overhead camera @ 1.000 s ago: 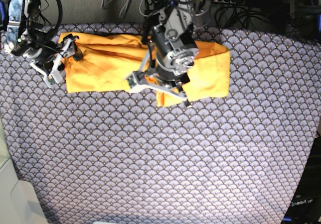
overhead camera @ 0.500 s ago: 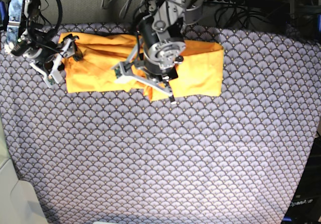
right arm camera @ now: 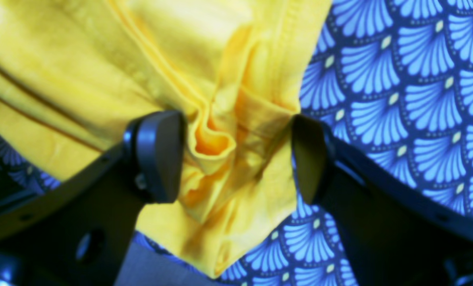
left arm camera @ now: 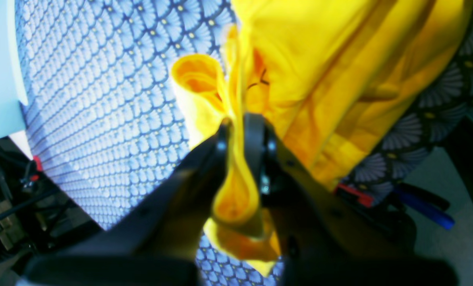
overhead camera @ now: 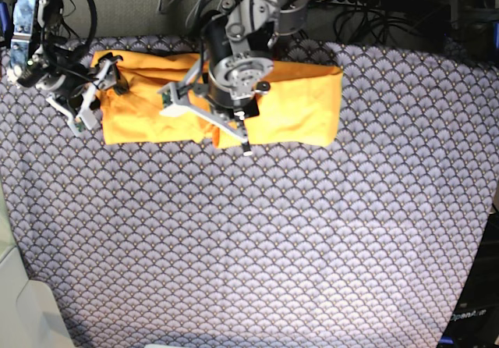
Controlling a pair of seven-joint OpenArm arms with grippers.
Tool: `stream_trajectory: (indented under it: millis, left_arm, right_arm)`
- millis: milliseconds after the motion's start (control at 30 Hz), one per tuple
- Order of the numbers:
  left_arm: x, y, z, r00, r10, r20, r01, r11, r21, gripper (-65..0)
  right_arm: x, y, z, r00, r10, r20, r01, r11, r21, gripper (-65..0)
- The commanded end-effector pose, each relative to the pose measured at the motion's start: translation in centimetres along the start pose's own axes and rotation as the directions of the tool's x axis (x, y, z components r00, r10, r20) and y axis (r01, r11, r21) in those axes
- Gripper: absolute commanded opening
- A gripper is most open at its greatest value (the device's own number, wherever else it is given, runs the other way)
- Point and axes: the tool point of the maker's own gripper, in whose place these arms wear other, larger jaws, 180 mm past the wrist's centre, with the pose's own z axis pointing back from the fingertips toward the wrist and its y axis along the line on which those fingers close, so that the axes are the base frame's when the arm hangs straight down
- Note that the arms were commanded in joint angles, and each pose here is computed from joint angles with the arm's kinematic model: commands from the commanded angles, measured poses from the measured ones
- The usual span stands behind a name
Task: Fold the T-shirt properly
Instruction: 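Press the folded end flat with the left gripper and release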
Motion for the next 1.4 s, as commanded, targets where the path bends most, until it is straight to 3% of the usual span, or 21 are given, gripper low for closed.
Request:
stream_trajectory:
  millis: [0,233,400,767,1033,1367]
  left_arm:
    - [0.7,0.3,0.5,1.000,0.006,0.023,-0.006,1.000,0.013,-63.5]
    - [0.7,0.4,0.6,1.000,0.010,0.024,-0.011,1.000,0.015,-43.2]
    - [0.5,0.6,0.6,1.000,0.017,0.023,-0.017,1.000,0.018,-36.8]
    - [0.9,0.4,0.7,0.999,0.013,0.039,-0.013,1.000,0.014,-35.7]
    - [2.8,-0.7,0.9,0.989,0.043,0.144,-0.031,0.996,-0.086,-36.1]
    - [2.6,-0.1,0.4,0.954,0.216,0.209,-0.168,0.959,-0.228,-36.1]
  right_arm:
    - [1.1,-0.5,0.5,0.999,0.011,0.034,-0.010,1.000,-0.009,-21.7]
    - [1.1,-0.5,0.5,0.999,0.011,0.034,-0.010,1.000,-0.009,-21.7]
    - [1.1,-0.5,0.5,0.999,0.011,0.034,-0.010,1.000,-0.009,-21.7]
    - [1.0,-0.5,0.5,0.999,0.010,0.031,-0.010,1.000,-0.008,-21.7]
    - [1.0,-0.5,0.5,0.999,0.010,0.031,-0.010,1.000,-0.008,-21.7]
    - [0.9,-0.4,0.5,1.000,0.009,0.030,-0.009,1.000,-0.008,-21.7]
